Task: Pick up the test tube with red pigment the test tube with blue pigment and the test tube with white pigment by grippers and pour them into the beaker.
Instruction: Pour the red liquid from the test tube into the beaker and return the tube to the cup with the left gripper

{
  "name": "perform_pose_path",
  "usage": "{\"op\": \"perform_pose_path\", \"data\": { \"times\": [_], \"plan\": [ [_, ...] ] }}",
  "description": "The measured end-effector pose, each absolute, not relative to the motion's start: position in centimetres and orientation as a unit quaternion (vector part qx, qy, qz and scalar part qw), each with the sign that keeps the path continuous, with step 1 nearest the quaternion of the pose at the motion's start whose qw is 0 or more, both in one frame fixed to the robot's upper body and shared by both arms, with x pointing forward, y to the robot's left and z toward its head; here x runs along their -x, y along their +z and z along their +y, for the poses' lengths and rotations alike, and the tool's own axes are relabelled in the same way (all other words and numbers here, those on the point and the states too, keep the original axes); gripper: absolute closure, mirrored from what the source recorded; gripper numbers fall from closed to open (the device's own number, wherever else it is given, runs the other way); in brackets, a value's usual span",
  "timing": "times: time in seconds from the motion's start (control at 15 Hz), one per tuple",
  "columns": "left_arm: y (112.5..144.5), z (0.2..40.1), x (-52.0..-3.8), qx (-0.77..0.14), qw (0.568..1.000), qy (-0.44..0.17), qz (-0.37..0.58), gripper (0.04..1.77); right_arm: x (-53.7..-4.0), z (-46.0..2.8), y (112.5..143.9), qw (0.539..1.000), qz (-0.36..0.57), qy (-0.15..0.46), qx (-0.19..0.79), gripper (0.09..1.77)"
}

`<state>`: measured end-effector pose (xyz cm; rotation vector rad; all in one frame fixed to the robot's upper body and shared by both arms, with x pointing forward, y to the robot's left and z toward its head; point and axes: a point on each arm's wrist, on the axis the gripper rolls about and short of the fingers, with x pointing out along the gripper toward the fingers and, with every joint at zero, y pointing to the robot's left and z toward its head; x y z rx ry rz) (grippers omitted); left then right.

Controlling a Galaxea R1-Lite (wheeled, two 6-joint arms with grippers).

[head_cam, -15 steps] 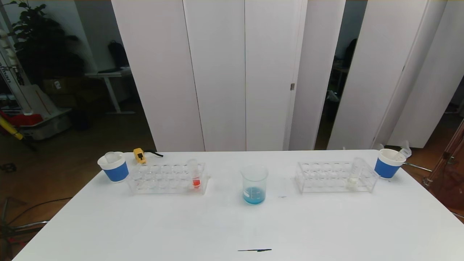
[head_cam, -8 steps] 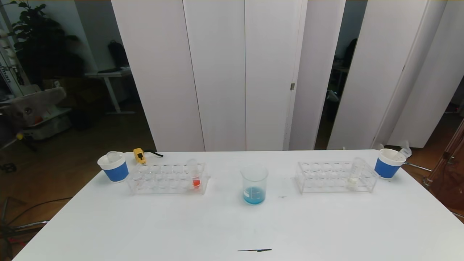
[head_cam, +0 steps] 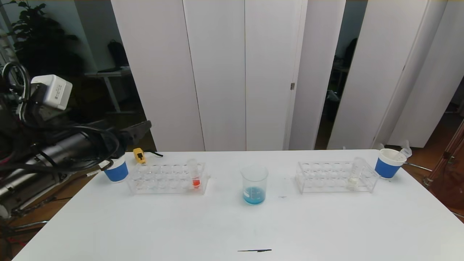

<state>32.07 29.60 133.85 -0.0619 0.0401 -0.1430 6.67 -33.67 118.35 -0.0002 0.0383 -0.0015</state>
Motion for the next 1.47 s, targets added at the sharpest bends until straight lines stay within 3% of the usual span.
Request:
{"op": "perform_pose_path", "data": {
  "times": [0.6, 1.47],
  "plan": [
    [125.5, 26.1, -32.1, 0.027, 0.988, -0.125, 0.089, 0.06, -6.7, -33.7, 118.3, 1.000, 0.019, -0.001, 0.000, 0.11],
    [121.1, 22.7, -35.9, 0.040, 0.983, -0.128, 0.129, 0.06, -6.7, -33.7, 118.3, 1.000, 0.019, -0.001, 0.000, 0.11]
  ]
}}
